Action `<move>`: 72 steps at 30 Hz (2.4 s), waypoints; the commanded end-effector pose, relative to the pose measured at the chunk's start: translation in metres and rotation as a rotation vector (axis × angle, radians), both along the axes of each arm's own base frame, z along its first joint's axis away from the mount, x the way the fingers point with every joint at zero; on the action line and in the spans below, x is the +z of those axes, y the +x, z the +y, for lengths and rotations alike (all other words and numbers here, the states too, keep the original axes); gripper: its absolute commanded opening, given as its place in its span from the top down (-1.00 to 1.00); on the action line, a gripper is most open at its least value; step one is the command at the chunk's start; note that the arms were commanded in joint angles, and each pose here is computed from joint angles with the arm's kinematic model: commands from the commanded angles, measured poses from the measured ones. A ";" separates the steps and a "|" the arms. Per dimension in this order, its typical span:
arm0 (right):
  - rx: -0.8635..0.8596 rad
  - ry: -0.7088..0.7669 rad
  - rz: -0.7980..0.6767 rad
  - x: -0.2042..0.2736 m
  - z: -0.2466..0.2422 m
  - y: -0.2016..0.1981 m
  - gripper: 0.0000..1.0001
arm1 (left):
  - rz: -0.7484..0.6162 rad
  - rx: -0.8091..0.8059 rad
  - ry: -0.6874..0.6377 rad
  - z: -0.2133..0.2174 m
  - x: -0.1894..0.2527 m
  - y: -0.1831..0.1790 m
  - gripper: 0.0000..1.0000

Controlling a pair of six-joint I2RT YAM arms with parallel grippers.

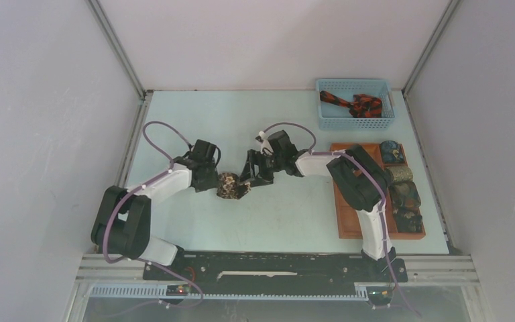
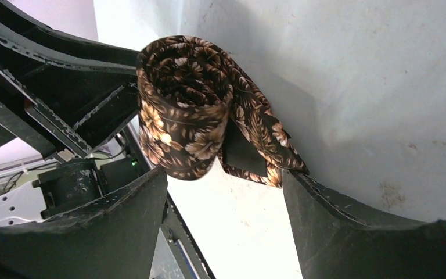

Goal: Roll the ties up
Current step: Roll the tie at the center of the board, then pick up the tie at the center of the board.

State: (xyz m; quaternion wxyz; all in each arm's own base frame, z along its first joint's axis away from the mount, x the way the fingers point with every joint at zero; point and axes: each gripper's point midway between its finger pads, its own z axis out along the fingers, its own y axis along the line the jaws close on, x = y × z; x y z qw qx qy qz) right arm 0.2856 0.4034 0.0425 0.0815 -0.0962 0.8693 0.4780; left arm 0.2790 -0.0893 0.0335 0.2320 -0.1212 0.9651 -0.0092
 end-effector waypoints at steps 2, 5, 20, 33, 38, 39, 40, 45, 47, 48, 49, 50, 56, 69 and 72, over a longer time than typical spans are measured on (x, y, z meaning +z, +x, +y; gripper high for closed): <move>0.007 0.048 0.007 -0.002 0.010 0.002 -0.53 | -0.075 -0.030 -0.099 -0.019 0.017 0.010 0.06; 0.013 0.069 0.010 0.001 0.014 0.000 -0.53 | -0.078 -0.039 -0.111 -0.022 0.018 0.009 0.07; 0.022 0.121 0.055 0.002 0.030 -0.009 -0.27 | -0.072 -0.050 -0.134 -0.028 0.011 0.004 0.09; 0.009 0.145 0.074 0.004 0.033 -0.007 0.39 | -0.069 -0.057 -0.139 -0.029 0.009 0.003 0.10; 0.008 0.144 0.083 0.003 0.033 -0.007 0.73 | -0.075 -0.060 -0.145 -0.031 0.011 0.004 0.11; 0.006 0.145 0.083 0.004 0.032 -0.007 0.82 | -0.077 -0.060 -0.145 -0.031 0.011 0.004 0.11; 0.004 0.145 0.085 0.004 0.032 -0.006 0.89 | -0.079 -0.059 -0.146 -0.030 0.012 0.004 0.11; 0.000 0.147 0.087 0.008 0.030 -0.005 1.00 | -0.079 -0.059 -0.166 -0.033 0.017 0.002 0.08; -0.002 0.145 0.090 0.010 0.029 -0.004 1.00 | -0.085 -0.060 -0.175 -0.034 0.021 0.001 0.02; -0.004 0.145 0.089 0.012 0.028 -0.004 1.00 | -0.090 -0.059 -0.179 -0.034 0.024 0.000 -0.01; -0.006 0.143 0.092 0.013 0.027 -0.004 1.00 | -0.096 -0.057 -0.179 -0.033 0.027 0.000 -0.05; -0.007 0.141 0.094 0.014 0.027 -0.004 1.00 | -0.100 -0.056 -0.178 -0.032 0.031 -0.001 -0.10; -0.022 0.130 0.108 0.025 0.018 -0.001 1.00 | -0.127 -0.045 -0.152 -0.023 0.058 -0.005 -0.26; -0.060 0.129 0.120 0.056 -0.012 0.015 1.00 | -0.188 -0.048 -0.112 -0.004 0.107 -0.023 -0.35; -0.074 0.121 0.125 0.063 -0.021 0.018 1.00 | -0.201 -0.055 -0.099 0.002 0.116 -0.029 -0.36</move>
